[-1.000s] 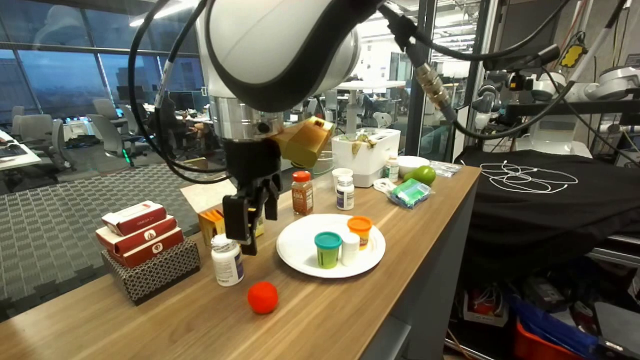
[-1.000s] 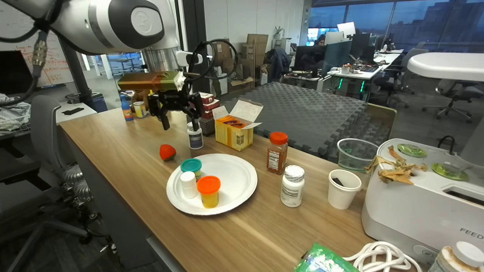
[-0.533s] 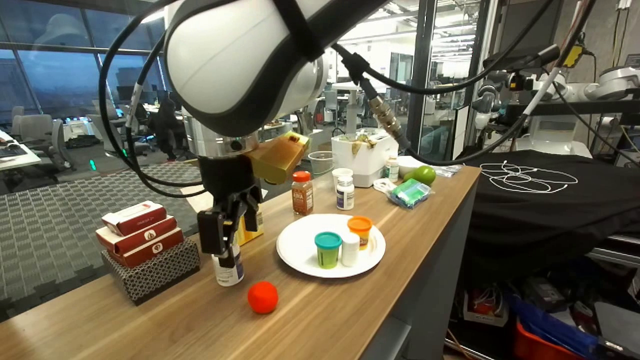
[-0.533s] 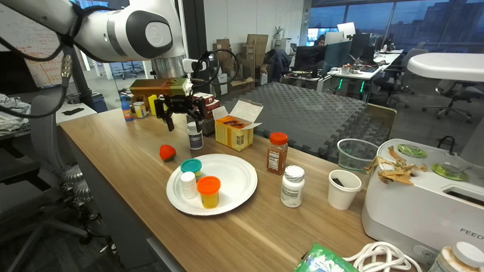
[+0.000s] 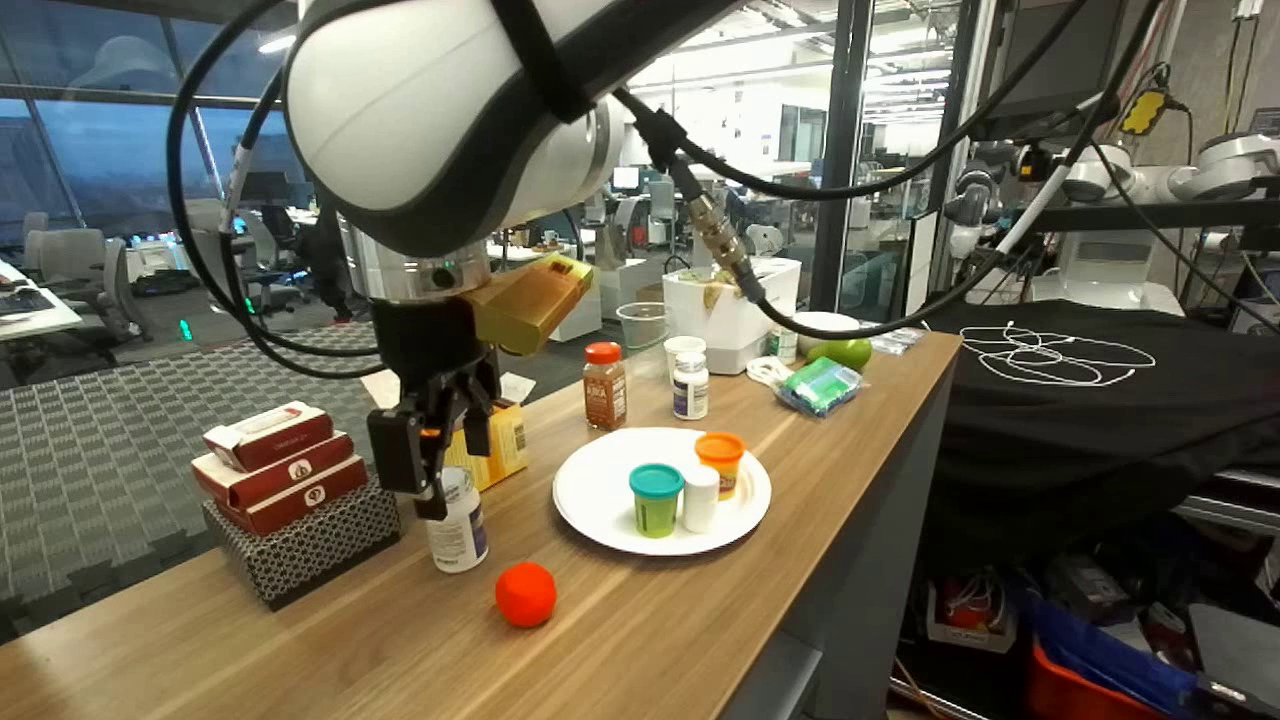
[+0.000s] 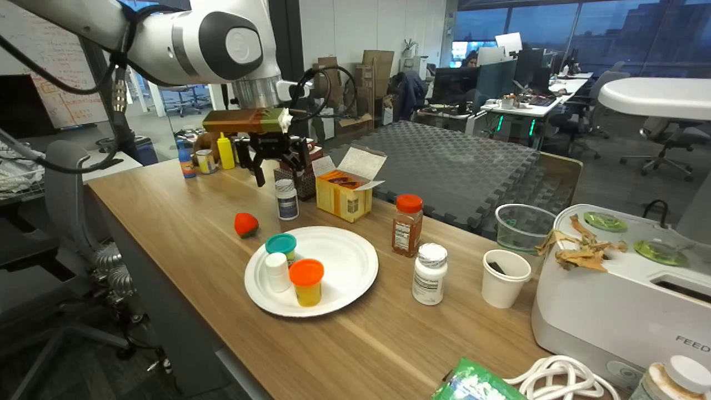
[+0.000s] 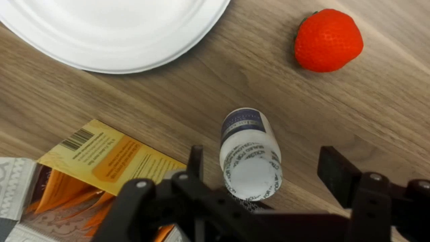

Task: Put the bottles and red plushy on the plate

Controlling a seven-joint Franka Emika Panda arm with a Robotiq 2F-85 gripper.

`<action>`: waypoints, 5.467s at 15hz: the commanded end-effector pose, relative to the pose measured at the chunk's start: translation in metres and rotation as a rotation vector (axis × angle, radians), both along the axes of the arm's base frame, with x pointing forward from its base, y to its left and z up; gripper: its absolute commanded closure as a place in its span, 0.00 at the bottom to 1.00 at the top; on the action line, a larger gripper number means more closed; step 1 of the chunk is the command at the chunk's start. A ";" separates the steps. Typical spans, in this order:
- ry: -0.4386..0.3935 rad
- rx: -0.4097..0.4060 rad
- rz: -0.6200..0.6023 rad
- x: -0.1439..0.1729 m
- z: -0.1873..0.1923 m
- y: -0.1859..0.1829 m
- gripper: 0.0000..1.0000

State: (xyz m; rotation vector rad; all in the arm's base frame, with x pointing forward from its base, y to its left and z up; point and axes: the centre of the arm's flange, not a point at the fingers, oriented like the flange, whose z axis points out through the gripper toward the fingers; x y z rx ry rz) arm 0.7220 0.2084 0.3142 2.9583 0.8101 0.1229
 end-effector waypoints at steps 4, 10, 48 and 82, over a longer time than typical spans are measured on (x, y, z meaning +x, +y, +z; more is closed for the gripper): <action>0.015 -0.010 0.012 0.020 -0.004 0.003 0.65; -0.015 -0.021 -0.028 0.014 0.011 -0.010 0.74; 0.098 0.056 -0.370 -0.029 -0.002 -0.153 0.75; -0.026 0.019 -0.314 0.081 0.030 -0.257 0.00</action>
